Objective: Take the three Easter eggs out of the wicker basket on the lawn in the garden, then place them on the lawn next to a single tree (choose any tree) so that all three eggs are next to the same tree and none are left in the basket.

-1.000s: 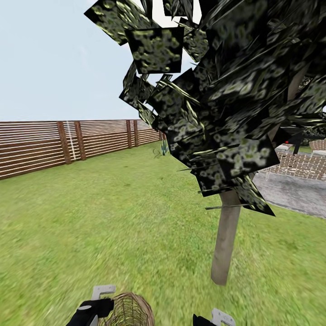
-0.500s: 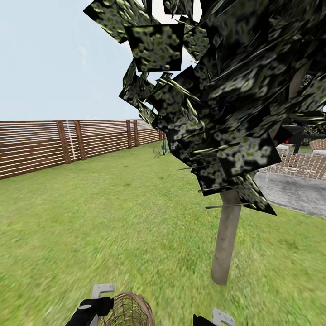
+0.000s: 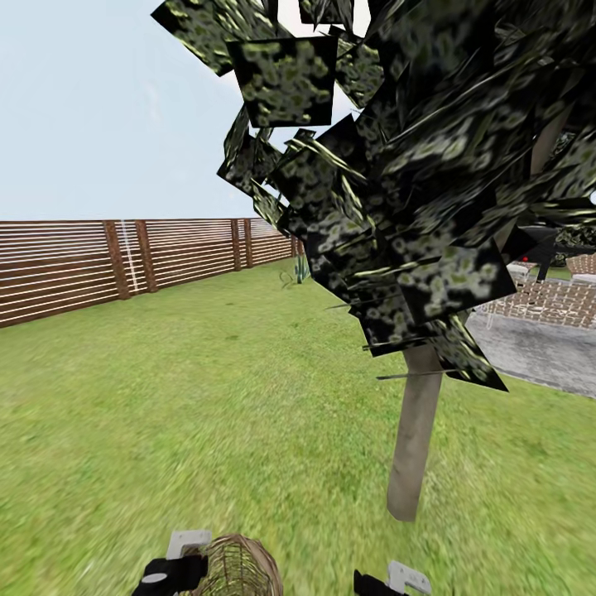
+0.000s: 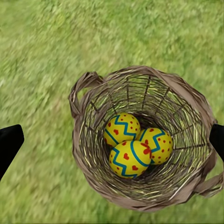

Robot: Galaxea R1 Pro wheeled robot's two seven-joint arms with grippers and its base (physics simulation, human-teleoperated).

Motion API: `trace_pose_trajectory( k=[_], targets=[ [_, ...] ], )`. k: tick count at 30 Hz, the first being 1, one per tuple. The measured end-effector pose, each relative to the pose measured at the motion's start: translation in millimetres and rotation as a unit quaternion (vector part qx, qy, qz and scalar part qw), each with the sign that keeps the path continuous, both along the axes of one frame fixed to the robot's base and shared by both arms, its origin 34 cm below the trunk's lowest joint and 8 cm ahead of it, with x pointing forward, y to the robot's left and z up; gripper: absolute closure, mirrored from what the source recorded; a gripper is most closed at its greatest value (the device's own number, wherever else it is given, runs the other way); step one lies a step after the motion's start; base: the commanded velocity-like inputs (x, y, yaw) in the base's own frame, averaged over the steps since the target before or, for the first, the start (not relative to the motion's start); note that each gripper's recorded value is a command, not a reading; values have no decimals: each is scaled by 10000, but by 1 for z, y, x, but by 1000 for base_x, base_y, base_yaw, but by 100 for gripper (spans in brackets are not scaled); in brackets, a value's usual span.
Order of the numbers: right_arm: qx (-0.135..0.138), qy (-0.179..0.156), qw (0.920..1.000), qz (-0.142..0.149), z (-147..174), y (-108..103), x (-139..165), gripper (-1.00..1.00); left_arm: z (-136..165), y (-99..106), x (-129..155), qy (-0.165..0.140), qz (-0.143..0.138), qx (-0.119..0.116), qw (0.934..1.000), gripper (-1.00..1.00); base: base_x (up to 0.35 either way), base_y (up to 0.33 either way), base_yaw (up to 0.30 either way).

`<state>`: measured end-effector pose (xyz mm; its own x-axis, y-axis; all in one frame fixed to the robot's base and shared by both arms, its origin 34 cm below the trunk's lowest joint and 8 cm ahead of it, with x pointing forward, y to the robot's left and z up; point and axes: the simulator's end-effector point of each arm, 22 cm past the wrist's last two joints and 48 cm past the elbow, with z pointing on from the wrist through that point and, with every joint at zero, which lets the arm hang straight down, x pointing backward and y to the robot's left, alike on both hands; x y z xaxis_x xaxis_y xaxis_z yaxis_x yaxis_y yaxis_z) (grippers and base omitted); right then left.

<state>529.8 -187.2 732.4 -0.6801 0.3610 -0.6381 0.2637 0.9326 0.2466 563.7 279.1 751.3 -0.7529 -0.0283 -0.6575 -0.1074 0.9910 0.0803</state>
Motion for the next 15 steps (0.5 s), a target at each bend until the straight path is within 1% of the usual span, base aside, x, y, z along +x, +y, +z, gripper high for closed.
trace_pose_trajectory(
  k=[6,15],
  targets=[
    [-30,-87,10000,-12,-3,-2,5,-100,-3,0,5,-108,1,2,9999,-100,0,0,0],
    [-31,-100,9999,3,-11,0,8,-100,-9,0,10,-164,11,2,9999,-100,0,0,0]
  ],
)
